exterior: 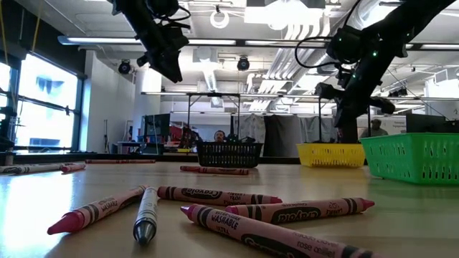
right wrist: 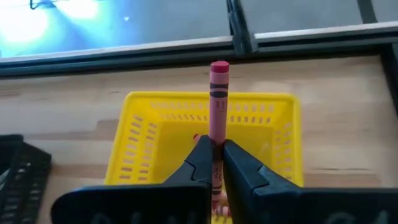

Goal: Sort crayons
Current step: Put the red crayon into the yellow basket

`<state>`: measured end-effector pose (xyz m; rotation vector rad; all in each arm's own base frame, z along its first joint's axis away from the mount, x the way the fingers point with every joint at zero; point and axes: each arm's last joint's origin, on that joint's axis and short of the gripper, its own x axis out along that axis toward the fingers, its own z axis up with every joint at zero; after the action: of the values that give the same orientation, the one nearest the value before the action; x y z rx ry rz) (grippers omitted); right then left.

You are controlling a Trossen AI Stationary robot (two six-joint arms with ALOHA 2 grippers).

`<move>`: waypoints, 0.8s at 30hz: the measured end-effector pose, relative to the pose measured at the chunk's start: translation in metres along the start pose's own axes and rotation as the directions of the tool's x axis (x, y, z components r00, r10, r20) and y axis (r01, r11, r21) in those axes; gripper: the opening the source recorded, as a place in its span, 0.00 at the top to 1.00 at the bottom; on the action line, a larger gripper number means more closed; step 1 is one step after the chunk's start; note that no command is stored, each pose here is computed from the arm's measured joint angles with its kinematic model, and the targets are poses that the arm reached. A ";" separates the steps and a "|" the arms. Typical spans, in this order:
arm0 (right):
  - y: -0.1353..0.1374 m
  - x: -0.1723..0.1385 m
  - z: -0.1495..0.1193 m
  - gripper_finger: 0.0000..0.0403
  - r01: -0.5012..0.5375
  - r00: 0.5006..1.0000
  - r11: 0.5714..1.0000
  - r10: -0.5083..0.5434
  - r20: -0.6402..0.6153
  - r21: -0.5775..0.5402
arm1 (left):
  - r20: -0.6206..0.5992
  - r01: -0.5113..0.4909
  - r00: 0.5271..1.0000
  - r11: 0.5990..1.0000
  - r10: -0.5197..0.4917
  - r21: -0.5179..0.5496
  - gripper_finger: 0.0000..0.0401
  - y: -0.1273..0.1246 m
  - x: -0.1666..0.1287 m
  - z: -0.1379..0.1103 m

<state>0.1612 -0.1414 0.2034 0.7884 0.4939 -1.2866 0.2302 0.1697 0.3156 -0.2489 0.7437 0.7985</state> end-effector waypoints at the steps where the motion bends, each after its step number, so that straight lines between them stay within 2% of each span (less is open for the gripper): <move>1: -0.001 0.000 0.000 0.96 0.004 1.000 1.000 -0.004 0.002 -0.008 | 0.000 0.000 1.000 1.000 0.000 0.005 0.79 0.000 0.000 0.000; 11: -0.001 -0.001 0.002 0.73 0.020 1.000 1.000 -0.019 0.024 -0.017 | -0.001 0.000 1.000 1.000 0.000 0.030 0.79 0.000 0.000 0.000; 13: 0.000 -0.006 0.002 0.72 -0.051 0.998 0.999 0.051 -0.021 -0.002 | -0.006 0.006 1.000 0.999 -0.006 0.032 0.79 0.000 0.000 -0.001; 15: 0.002 -0.015 0.003 0.71 -0.144 0.983 0.990 0.143 -0.117 -0.002 | -0.016 0.032 0.999 0.999 -0.032 0.025 0.79 -0.001 0.000 -0.001; 17: 0.007 -0.033 0.001 0.72 -0.239 0.947 0.971 0.230 -0.226 -0.016 | -0.029 0.062 0.998 0.998 -0.061 0.019 0.79 -0.003 0.000 -0.003; 19: 0.010 -0.050 -0.007 0.73 -0.294 0.900 0.955 0.261 -0.349 -0.045 | -0.034 0.082 0.996 0.997 -0.082 0.011 0.79 -0.006 -0.001 -0.003; 22: 0.011 -0.078 -0.028 0.75 -0.317 0.821 0.945 0.233 -0.521 -0.076 | -0.034 0.100 0.994 0.995 -0.101 -0.012 0.79 -0.013 -0.002 -0.004; 24: 0.008 -0.094 -0.046 0.77 -0.298 0.764 0.949 0.171 -0.623 -0.105 | -0.034 0.116 0.993 0.993 -0.117 -0.027 0.79 -0.019 -0.004 -0.005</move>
<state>0.1520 -0.0444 0.2431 1.0590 0.9931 -0.7068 0.2402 0.1522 0.3135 -0.3268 0.7462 0.6948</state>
